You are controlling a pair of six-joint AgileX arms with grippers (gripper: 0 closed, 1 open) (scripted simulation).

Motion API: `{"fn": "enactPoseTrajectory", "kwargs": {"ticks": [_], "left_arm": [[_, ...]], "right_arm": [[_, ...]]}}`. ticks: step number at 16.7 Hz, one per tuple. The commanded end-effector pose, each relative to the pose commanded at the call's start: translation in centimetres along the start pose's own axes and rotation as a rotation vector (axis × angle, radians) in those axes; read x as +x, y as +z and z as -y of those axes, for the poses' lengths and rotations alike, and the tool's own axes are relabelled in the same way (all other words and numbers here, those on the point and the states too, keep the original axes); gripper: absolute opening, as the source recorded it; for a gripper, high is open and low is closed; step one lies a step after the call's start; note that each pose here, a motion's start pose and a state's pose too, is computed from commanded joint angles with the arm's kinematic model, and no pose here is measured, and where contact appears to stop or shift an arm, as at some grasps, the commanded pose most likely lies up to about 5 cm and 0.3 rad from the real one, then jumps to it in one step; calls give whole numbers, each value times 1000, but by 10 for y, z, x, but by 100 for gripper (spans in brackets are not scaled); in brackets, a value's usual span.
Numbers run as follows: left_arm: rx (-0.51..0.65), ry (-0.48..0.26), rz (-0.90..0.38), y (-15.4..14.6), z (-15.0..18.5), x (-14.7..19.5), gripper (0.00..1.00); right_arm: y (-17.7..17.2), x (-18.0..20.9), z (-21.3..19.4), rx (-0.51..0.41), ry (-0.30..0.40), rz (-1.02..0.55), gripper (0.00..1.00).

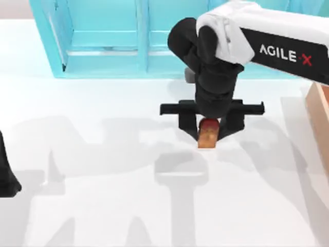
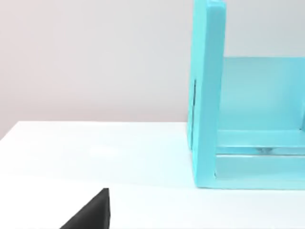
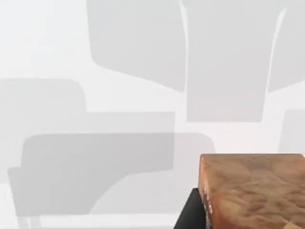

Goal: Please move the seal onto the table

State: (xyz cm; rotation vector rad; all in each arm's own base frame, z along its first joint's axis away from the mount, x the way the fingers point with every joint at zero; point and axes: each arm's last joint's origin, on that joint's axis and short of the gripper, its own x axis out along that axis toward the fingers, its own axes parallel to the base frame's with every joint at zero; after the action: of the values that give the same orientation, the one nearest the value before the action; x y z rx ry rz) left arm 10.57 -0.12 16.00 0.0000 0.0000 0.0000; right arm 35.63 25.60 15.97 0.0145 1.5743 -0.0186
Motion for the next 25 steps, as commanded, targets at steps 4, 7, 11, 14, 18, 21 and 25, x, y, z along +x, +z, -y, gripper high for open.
{"fn": "enactPoseTrajectory", "kwargs": {"ticks": [4,7,11,14,18,21,25], "left_arm": [[0,0,0,0,0,0,100],[0,0,0,0,0,0,100],[0,0,0,0,0,0,100],[0,0,0,0,0,0,100],[0,0,0,0,0,0,100],[0,0,0,0,0,0,100],[0,0,0,0,0,0,100]], "right_arm": [[0,15,-1,-2,1,1,0],[0,28,-2,-3,2,5,0],[-1,32,-1,-4,2,6,0],[-1,32,-1,-4,2,6,15],[-1,32,-1,-4,2,6,45],[-1,32,-1,-4,2,6,68],[-1,32,-1,-4,2,6,98]]}}
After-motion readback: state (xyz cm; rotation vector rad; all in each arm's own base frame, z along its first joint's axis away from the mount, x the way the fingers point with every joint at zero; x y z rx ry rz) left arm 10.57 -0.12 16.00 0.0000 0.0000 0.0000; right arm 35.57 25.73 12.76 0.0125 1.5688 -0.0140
